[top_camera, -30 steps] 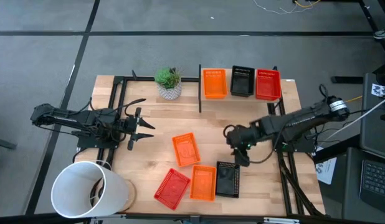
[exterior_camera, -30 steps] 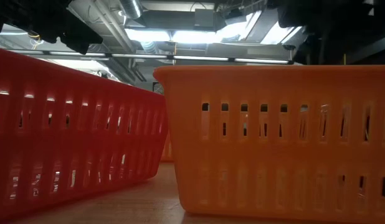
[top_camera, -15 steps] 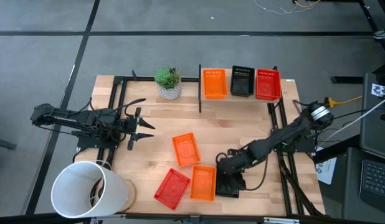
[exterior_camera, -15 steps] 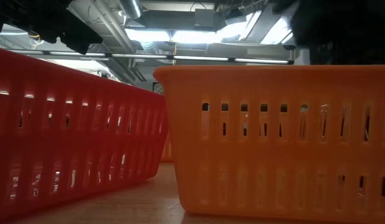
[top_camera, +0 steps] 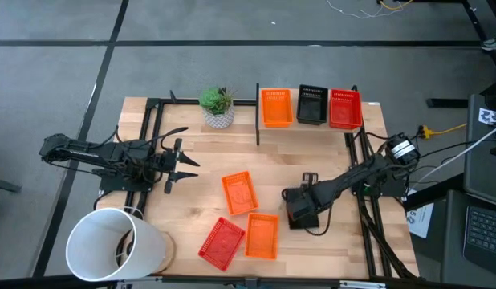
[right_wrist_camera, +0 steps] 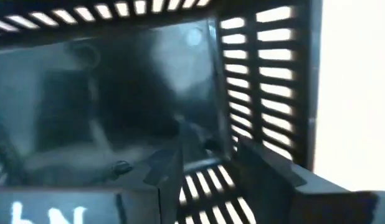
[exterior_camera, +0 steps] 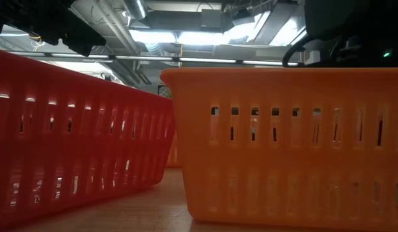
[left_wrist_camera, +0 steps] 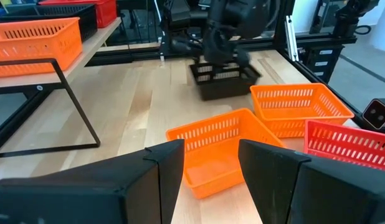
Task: Stack baskets on shelf by color
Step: Stack the black bin on top of the stacked black bins on the shelf
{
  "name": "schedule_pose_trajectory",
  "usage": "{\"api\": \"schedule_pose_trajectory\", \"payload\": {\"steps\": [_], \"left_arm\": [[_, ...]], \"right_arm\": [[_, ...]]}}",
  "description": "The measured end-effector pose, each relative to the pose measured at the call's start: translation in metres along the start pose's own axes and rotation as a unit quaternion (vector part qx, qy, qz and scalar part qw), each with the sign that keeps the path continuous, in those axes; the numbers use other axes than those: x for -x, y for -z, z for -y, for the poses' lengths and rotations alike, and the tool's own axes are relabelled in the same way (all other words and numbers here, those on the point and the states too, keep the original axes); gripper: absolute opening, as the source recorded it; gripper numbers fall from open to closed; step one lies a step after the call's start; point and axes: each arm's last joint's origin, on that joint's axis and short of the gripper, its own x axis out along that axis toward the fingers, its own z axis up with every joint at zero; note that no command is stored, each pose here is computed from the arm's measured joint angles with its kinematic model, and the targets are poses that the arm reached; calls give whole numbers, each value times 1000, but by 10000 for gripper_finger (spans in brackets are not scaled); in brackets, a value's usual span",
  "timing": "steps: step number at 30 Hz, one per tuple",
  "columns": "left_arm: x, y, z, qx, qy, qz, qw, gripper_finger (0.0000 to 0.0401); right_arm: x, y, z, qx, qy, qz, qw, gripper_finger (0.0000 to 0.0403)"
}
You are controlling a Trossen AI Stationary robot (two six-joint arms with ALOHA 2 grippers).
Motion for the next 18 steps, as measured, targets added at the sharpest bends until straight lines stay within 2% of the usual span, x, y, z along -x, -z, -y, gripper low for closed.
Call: {"api": "schedule_pose_trajectory", "payload": {"steps": [4, 8, 11, 16, 18], "left_arm": [[0, 0, 0, 0, 0, -1, 1000, 147], [0, 0, 0, 0, 0, -2, 1000, 147], [0, 0, 0, 2, 0, -2, 1000, 147], [0, 0, 0, 2, 0, -2, 1000, 147], [0, 0, 0, 3, 0, -2, 1000, 147]], "right_arm": [[-3, -3, 19, -4, 91, 6, 996, 153], [-5, -5, 34, -26, 136, 1, 990, 153], [1, -5, 38, -23, 115, -6, 993, 153], [29, -16, 40, -21, 59, 25, 998, 153], [40, -17, 38, -13, 18, 36, 999, 153]]}}
